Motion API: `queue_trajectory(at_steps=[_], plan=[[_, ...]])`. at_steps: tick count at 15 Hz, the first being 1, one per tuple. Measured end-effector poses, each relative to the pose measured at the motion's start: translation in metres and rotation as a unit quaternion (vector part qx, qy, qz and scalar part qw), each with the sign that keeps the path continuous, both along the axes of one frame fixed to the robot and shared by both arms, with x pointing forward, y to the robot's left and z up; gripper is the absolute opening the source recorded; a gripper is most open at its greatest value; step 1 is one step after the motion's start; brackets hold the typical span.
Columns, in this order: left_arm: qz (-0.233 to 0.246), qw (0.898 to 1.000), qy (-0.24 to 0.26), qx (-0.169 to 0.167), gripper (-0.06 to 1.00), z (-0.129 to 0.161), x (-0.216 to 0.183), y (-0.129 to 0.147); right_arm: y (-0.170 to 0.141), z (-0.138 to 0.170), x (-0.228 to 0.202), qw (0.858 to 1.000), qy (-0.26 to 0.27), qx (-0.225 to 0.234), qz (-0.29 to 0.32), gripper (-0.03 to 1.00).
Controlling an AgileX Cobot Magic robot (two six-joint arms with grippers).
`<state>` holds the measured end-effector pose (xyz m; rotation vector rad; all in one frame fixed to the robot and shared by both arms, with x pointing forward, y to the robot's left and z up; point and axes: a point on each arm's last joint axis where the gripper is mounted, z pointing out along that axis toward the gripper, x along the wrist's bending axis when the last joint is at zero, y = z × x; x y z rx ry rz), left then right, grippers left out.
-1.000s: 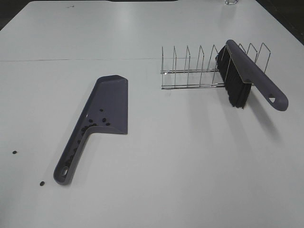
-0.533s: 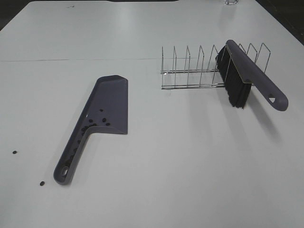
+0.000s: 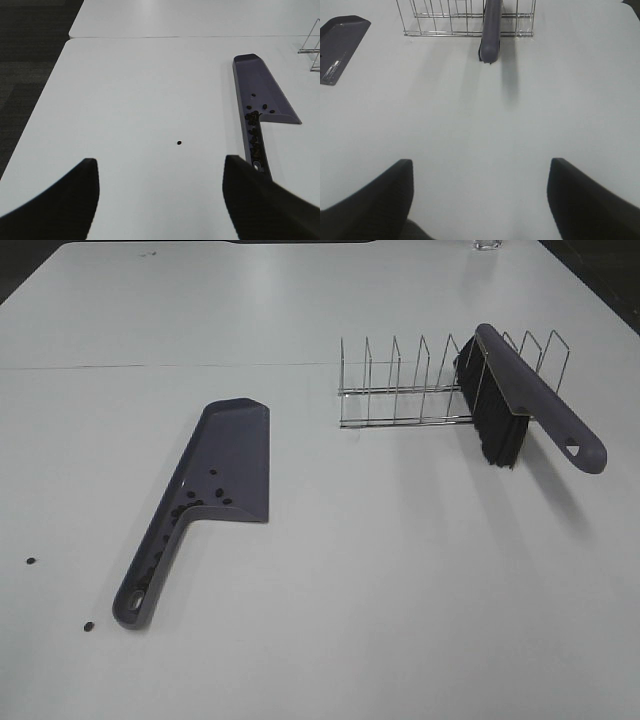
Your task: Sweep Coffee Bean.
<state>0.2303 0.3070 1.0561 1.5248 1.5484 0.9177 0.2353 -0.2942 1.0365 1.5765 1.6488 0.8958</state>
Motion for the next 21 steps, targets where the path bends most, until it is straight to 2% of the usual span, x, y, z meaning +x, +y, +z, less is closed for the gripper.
queue_trajectory(at_steps=[6, 7, 10, 21], plan=[[0.003, 1.000, -0.001, -0.002, 0.64, 0.0001, 0.0000, -0.0004, -0.0033, -0.0001, 0.0000, 1.000, 0.000, -0.018, -0.010, 0.66], [0.028, 1.000, -0.001, -0.003, 0.64, 0.0001, -0.0003, -0.0010, -0.0033, -0.0001, 0.0000, 1.000, 0.000, -0.018, -0.010, 0.66], [0.049, 0.999, -0.001, -0.004, 0.64, 0.0001, -0.0006, -0.0016, -0.0033, -0.0001, 0.0000, 1.000, 0.000, -0.018, -0.010, 0.66], [0.050, 0.999, -0.001, -0.004, 0.64, 0.0001, -0.0006, -0.0016, -0.0029, -0.0001, 0.0000, 1.000, 0.000, -0.015, -0.009, 0.66]])
